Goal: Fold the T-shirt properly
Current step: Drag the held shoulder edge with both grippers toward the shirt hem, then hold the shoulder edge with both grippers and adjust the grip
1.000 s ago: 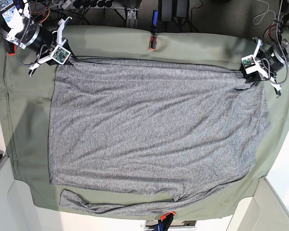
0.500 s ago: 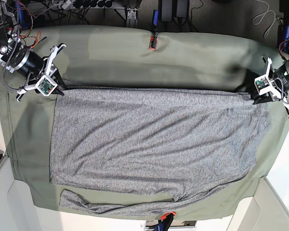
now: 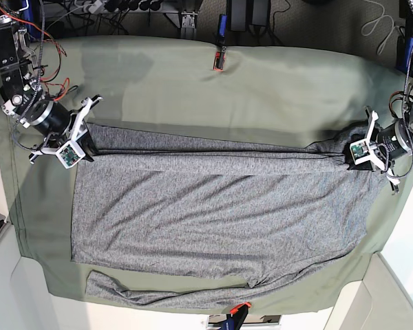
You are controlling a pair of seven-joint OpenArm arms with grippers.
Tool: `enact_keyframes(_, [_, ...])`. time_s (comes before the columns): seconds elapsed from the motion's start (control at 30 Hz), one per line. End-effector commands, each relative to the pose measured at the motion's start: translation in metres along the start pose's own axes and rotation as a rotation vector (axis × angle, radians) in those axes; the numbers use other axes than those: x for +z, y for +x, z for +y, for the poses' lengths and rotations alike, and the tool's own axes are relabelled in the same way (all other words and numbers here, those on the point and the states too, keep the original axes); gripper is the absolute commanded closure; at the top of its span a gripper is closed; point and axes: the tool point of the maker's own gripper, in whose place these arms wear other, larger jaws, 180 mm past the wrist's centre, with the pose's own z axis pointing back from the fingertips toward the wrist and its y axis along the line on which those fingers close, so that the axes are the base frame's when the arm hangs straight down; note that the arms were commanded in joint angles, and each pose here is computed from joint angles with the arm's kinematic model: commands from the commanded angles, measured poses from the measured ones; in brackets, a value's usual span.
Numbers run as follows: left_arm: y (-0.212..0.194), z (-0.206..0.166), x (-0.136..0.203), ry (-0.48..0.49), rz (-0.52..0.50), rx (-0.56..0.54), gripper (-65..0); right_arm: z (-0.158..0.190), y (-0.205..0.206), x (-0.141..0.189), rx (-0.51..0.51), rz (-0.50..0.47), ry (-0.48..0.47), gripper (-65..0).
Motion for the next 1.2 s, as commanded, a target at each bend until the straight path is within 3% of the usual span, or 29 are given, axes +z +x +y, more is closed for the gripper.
enact_keyframes(0.0, [-0.012,0.029,0.004,0.058,0.048,-0.043,0.0,-0.023,0.009,0.003,0.012,-0.014,-0.069,0.0])
enact_keyframes(0.3, [-0.019,0.054,-0.034,0.049,0.079,-0.035,0.0,-0.051,0.013,0.002,0.041,0.026,-0.190,0.0])
enact_keyframes(0.43, [-0.015,0.057,-0.053,0.026,0.086,-0.036,0.0,-0.051,0.013,0.002,0.041,0.026,-0.191,0.0])
enact_keyframes(0.53, [-0.013,0.058,-0.060,0.013,0.090,-0.045,-9.2,-0.051,0.013,0.002,0.041,0.026,-0.191,0.0])
enact_keyframes(0.63, [-0.019,0.056,-0.059,-0.020,0.130,-0.004,-30.3,-0.052,0.013,0.002,0.038,0.029,-0.197,0.0])
enact_keyframes(0.7, [-0.023,0.051,-0.057,-0.062,0.164,0.088,-40.6,-0.052,0.008,0.003,0.036,0.052,-0.198,-25.9])
enact_keyframes(0.73, [-0.023,0.048,-0.057,-0.076,0.169,0.117,-40.8,-0.052,0.006,0.003,0.034,0.064,-0.198,-37.8])
enact_keyframes(0.77, [-0.021,0.049,-0.056,-0.079,0.166,0.127,-40.8,-0.052,0.005,0.003,0.033,0.071,-0.197,-45.0])
enact_keyframes(1.0, [0.007,0.067,-0.036,-0.056,0.065,0.124,-40.8,-0.048,0.016,0.008,0.027,0.072,-0.189,-45.1])
enact_keyframes(1.17, [0.014,0.054,-0.012,-0.107,0.058,0.028,-40.8,-0.032,0.038,0.021,0.018,0.083,-0.147,-45.0])
